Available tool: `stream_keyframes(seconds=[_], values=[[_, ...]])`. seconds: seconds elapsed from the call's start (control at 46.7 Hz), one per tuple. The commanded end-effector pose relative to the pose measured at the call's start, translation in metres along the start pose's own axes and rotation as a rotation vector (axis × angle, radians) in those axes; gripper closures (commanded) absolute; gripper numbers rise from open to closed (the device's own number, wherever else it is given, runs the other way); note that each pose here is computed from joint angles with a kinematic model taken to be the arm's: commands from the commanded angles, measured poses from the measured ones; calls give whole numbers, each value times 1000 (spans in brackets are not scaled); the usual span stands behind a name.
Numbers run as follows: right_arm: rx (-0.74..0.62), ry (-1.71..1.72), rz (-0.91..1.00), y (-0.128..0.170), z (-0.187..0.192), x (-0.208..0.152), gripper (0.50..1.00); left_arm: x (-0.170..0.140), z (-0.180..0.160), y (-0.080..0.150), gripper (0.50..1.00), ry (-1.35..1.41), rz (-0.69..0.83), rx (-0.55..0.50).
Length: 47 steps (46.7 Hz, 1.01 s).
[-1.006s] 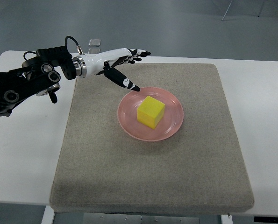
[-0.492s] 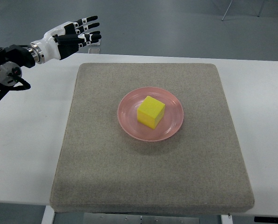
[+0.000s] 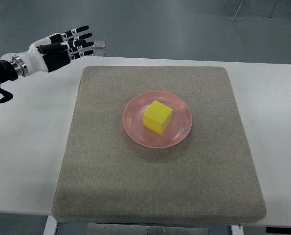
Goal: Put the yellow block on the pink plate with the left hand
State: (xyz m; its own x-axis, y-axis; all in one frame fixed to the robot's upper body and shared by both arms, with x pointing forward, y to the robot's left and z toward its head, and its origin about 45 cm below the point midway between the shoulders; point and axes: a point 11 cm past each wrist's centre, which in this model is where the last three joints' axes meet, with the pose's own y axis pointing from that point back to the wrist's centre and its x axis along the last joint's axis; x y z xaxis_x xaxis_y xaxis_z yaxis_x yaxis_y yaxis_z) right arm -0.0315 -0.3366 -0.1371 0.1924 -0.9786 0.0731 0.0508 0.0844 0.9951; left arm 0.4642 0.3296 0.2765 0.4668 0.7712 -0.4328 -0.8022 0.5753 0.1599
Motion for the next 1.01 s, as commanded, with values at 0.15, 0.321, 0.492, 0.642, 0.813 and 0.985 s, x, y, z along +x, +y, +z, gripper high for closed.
stream_keyframes(seconds=[0.15,0.321,0.492,0.642,0.813,0.985], values=[[0,0,0,0,0,0,576,5,-14,4,504,40,10,29],[1,-3,-6,0,0,-1,576,8,-15,8,504,40,19,31],[-1,2,-14,0,1,-2,576,10,-13,9,504,38,23,29],[-1,2,-14,0,1,-2,576,10,-13,10,504,37,26,28],[-1,-1,-14,0,1,-2,576,10,-13,9,504,36,24,28],[-4,0,-15,0,3,-3,576,8,-11,8,504,33,20,26]])
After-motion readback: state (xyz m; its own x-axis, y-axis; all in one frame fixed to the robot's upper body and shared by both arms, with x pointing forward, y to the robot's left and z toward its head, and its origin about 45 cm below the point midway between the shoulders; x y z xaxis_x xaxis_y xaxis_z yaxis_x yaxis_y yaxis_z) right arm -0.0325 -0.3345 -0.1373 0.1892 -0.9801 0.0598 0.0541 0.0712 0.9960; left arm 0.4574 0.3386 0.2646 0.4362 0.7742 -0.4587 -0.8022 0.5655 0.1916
